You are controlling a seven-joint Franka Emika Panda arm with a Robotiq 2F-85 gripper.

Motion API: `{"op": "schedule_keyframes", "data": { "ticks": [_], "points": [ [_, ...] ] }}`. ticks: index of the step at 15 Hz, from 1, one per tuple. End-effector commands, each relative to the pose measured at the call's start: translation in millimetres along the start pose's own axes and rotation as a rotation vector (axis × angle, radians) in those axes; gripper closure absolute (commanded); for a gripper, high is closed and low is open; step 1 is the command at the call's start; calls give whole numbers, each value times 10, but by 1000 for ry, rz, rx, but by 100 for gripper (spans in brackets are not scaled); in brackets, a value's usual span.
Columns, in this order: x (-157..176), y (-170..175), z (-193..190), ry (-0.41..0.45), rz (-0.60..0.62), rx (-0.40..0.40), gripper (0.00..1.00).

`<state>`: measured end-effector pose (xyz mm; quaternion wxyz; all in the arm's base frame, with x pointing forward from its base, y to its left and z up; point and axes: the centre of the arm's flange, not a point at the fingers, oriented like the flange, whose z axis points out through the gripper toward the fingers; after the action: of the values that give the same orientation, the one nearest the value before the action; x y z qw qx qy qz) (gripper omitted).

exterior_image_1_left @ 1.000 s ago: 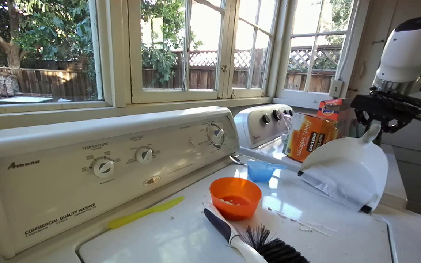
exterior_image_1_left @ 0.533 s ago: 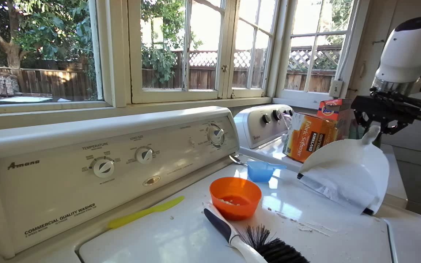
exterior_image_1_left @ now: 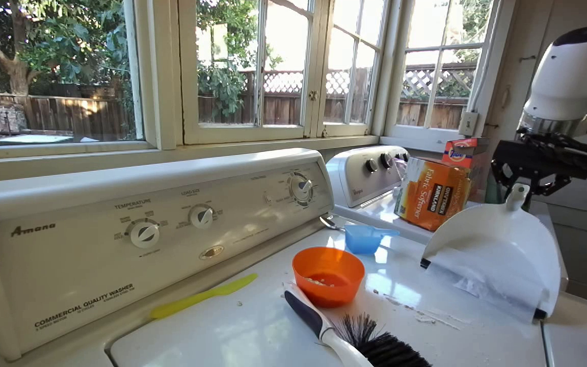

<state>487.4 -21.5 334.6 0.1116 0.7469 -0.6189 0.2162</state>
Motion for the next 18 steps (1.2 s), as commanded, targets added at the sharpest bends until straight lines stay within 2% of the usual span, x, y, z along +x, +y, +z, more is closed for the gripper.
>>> {"op": "schedule_keyframes", "data": {
  "ticks": [1,11,18],
  "points": [
    [-92,152,-39,9,-24,21,90],
    [-239,100,-73,37,30,-14,90],
    [-516,66,-122,61,94,-12,90]
  ]
}}
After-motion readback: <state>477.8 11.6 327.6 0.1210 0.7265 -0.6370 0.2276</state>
